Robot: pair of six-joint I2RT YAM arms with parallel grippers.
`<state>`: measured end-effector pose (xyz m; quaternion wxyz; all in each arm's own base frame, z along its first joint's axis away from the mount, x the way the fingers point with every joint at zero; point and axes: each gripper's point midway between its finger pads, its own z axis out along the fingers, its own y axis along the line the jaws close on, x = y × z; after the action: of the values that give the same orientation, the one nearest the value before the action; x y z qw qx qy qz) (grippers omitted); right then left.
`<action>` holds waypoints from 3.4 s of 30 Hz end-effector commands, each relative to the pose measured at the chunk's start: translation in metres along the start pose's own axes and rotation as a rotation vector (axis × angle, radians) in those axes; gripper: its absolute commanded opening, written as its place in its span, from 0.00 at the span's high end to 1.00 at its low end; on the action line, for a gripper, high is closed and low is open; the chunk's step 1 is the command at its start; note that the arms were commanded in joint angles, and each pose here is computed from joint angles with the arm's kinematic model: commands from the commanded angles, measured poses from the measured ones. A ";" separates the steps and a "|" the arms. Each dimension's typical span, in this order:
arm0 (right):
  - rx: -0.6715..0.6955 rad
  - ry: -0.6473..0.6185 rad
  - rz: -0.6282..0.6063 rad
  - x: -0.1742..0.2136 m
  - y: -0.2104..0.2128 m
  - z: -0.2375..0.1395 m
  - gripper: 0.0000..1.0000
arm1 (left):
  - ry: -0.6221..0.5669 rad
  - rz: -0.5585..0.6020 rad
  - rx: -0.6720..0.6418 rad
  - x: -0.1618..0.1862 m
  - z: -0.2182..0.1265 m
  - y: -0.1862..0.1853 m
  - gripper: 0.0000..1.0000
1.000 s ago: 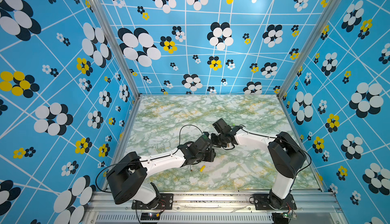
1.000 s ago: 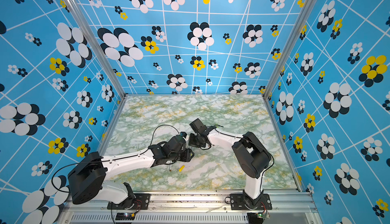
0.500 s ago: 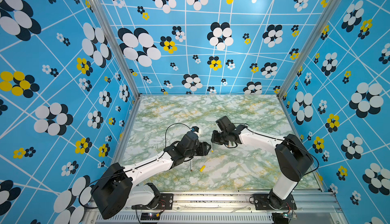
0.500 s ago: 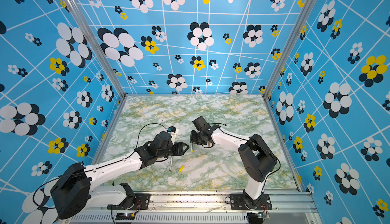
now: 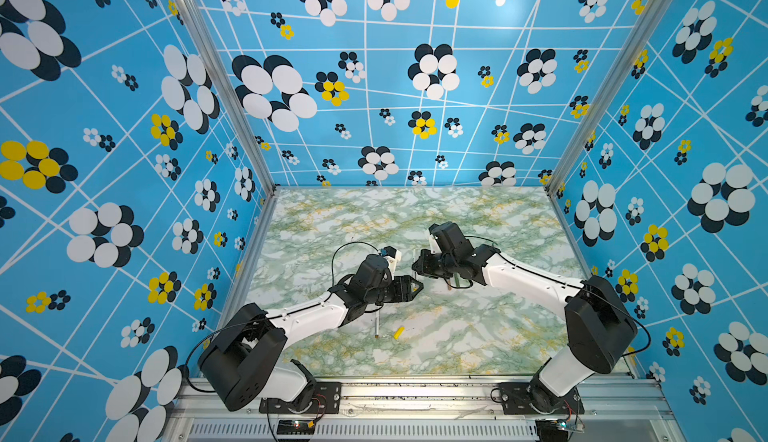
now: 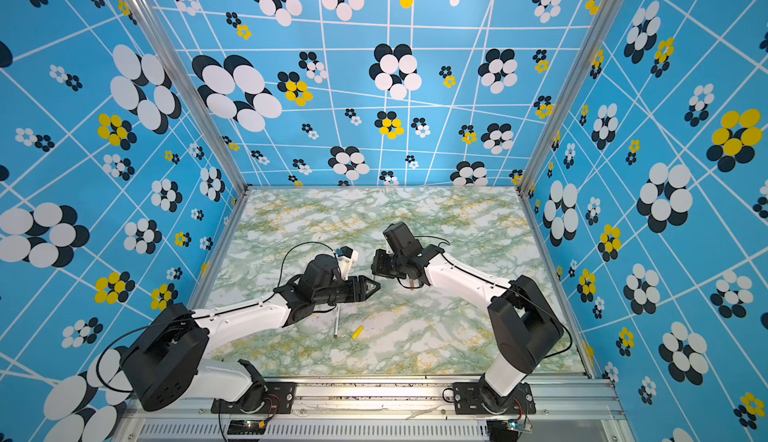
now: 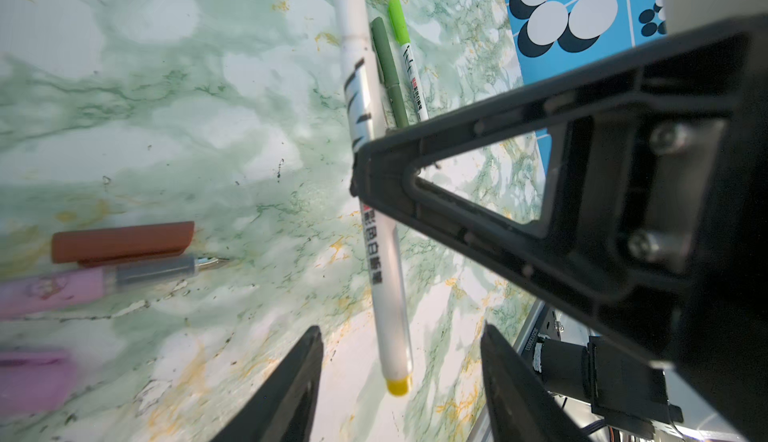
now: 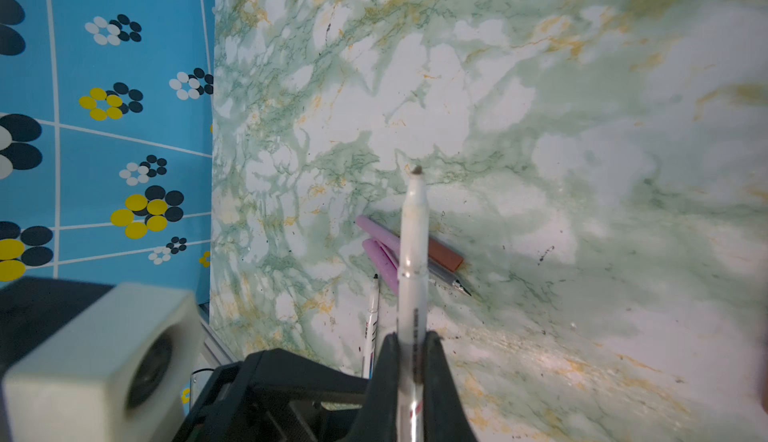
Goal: Insert the pens into the pen caps
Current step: 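Close the left gripper on the white marker held by the right gripper, then open the right gripper off the white marker and move it toward the yellow cap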
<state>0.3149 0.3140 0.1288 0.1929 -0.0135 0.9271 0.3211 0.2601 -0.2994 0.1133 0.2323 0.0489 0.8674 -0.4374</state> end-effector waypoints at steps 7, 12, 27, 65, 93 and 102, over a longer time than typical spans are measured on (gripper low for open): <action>-0.069 -0.007 -0.004 0.001 0.011 -0.012 0.90 | -0.035 -0.029 0.049 -0.016 0.005 -0.006 0.54; -0.074 -0.006 -0.005 0.002 0.011 -0.011 0.90 | -0.040 -0.027 0.046 -0.020 0.006 -0.007 0.67; -0.082 -0.019 -0.015 0.001 0.013 -0.016 0.86 | -0.042 -0.025 0.026 -0.022 0.005 -0.004 0.93; -0.138 -0.028 -0.074 -0.015 0.028 -0.008 0.98 | -0.042 0.014 0.084 -0.026 -0.009 -0.030 0.84; -0.227 -0.112 -0.148 -0.017 0.046 -0.043 0.64 | -0.061 0.028 0.039 -0.028 -0.047 -0.015 1.00; 0.134 0.002 -0.113 0.024 -0.015 -0.057 0.58 | -0.181 0.128 -0.364 -0.044 -0.148 0.036 1.00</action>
<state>0.2957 0.2979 0.1812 0.2490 -0.0600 0.9038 0.3427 0.2641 -0.1998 0.1875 0.3295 0.0259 0.8744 -0.3553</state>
